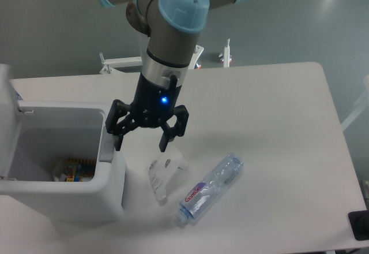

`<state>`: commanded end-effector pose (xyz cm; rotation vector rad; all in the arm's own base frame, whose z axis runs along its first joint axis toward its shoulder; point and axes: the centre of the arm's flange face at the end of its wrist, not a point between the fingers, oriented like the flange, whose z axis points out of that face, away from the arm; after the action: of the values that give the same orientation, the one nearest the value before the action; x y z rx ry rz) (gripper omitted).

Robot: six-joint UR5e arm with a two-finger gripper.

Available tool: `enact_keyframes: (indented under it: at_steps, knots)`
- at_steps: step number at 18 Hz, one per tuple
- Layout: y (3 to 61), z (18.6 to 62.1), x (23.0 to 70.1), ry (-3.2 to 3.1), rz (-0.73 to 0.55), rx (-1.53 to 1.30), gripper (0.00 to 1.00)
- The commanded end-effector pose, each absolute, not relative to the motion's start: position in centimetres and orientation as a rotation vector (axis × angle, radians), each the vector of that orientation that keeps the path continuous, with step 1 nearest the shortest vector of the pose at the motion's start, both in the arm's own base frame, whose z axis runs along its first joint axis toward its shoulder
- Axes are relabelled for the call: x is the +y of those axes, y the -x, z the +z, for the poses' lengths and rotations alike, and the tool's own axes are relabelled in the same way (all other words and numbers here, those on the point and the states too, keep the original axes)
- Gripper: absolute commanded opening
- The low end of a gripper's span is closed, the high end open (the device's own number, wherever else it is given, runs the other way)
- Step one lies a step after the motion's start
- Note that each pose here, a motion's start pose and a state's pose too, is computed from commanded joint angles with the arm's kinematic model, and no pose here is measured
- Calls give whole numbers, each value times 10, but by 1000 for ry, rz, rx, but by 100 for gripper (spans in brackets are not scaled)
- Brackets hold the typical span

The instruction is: Open the trash can

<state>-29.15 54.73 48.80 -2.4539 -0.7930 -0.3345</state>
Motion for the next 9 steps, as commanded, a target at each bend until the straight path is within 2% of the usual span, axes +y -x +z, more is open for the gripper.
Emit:
enact_keyframes:
  at_steps: [4, 9]
  knots:
    - [306, 537, 547, 2400, -186, -763, 100]
    - [353, 566, 518, 2357, 201, -875, 100]
